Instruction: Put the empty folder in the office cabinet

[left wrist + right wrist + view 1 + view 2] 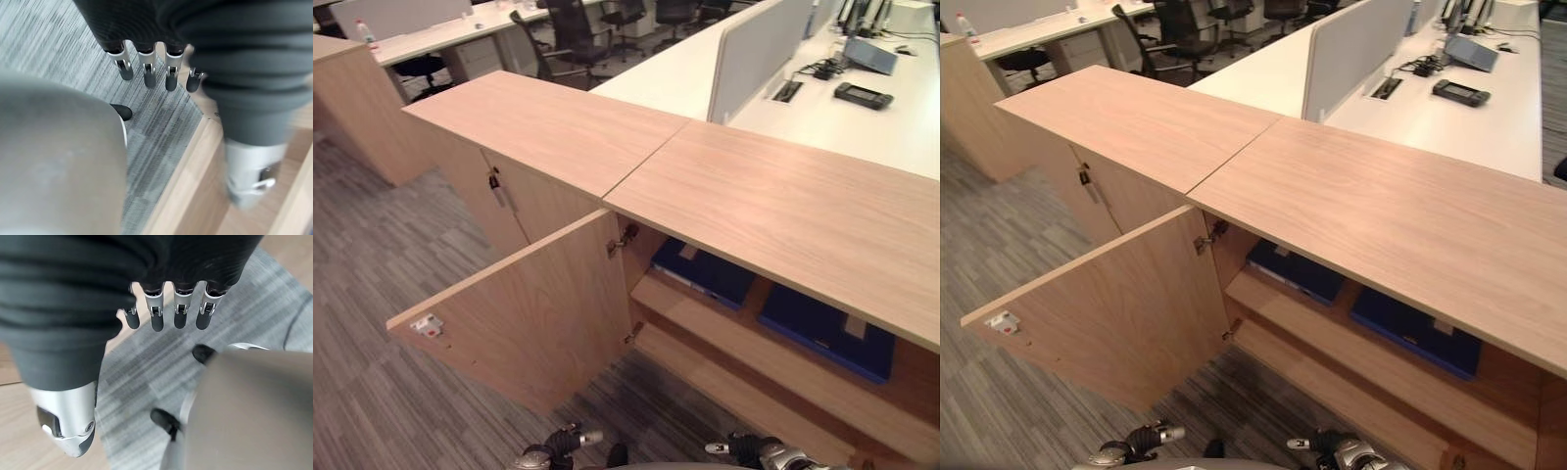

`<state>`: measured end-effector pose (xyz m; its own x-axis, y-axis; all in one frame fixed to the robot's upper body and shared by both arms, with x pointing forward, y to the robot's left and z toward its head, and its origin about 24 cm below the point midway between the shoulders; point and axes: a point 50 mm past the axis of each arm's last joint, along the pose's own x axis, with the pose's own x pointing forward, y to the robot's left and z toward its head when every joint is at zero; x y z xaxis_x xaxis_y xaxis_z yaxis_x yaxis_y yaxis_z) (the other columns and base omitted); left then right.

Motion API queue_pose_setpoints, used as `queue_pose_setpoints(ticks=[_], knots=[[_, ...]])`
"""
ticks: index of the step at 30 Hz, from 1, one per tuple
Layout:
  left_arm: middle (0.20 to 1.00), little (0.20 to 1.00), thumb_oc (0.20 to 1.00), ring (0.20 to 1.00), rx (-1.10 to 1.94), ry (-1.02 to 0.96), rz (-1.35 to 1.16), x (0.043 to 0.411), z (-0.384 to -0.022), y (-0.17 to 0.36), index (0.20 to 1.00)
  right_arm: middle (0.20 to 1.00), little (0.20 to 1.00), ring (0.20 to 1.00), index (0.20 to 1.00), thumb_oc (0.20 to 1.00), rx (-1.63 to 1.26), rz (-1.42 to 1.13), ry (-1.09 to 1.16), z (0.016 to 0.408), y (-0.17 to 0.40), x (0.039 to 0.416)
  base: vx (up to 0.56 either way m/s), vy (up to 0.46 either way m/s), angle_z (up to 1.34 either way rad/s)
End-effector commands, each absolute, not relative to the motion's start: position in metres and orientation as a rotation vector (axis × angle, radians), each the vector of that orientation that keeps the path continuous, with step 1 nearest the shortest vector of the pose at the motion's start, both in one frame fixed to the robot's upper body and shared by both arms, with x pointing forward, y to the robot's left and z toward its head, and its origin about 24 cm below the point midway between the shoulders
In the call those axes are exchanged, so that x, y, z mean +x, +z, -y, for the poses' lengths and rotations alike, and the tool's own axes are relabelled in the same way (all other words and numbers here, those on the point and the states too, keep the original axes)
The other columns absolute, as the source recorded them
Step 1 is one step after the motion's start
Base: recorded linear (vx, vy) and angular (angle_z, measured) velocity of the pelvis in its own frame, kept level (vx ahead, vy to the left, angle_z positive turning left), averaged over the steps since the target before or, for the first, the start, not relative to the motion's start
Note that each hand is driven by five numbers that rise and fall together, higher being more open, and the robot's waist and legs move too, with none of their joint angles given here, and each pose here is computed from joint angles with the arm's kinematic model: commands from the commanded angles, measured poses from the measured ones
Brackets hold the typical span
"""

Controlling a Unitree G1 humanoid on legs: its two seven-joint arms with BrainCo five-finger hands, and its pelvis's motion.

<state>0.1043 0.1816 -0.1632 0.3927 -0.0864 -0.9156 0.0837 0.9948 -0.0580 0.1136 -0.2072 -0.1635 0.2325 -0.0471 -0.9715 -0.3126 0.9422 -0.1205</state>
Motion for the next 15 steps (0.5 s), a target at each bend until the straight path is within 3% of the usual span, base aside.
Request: queue_pose_setpoints(ticks=[1,9,15], knots=[[1.000,1.000,1.000,1.000,-0.024,-0.061,-1.103,0.128,-0.186,-0.157,1.000,1.000,1.000,1.000,1.000,1.000,-0.318,-1.347,0.174,0.208,-0.166,0.106,0.00,-0.146,0.65],[1.000,1.000,1.000,1.000,-0.111,-0.051,-1.032,0.137,-0.189,-0.149,1.000,1.000,1.000,1.000,1.000,1.000,-0.354,-1.343,0.112,0.234,-0.160,0.108,-0.08,-0.121,0.57],[1.000,1.000,1.000,1.000,-0.050,0.030,-0.917,0.144,-0.232,-0.128,1.000,1.000,1.000,1.000,1.000,1.000,-0.361,-1.378,0.054,0.254,-0.157,0.099,0.01,-0.003,0.06]])
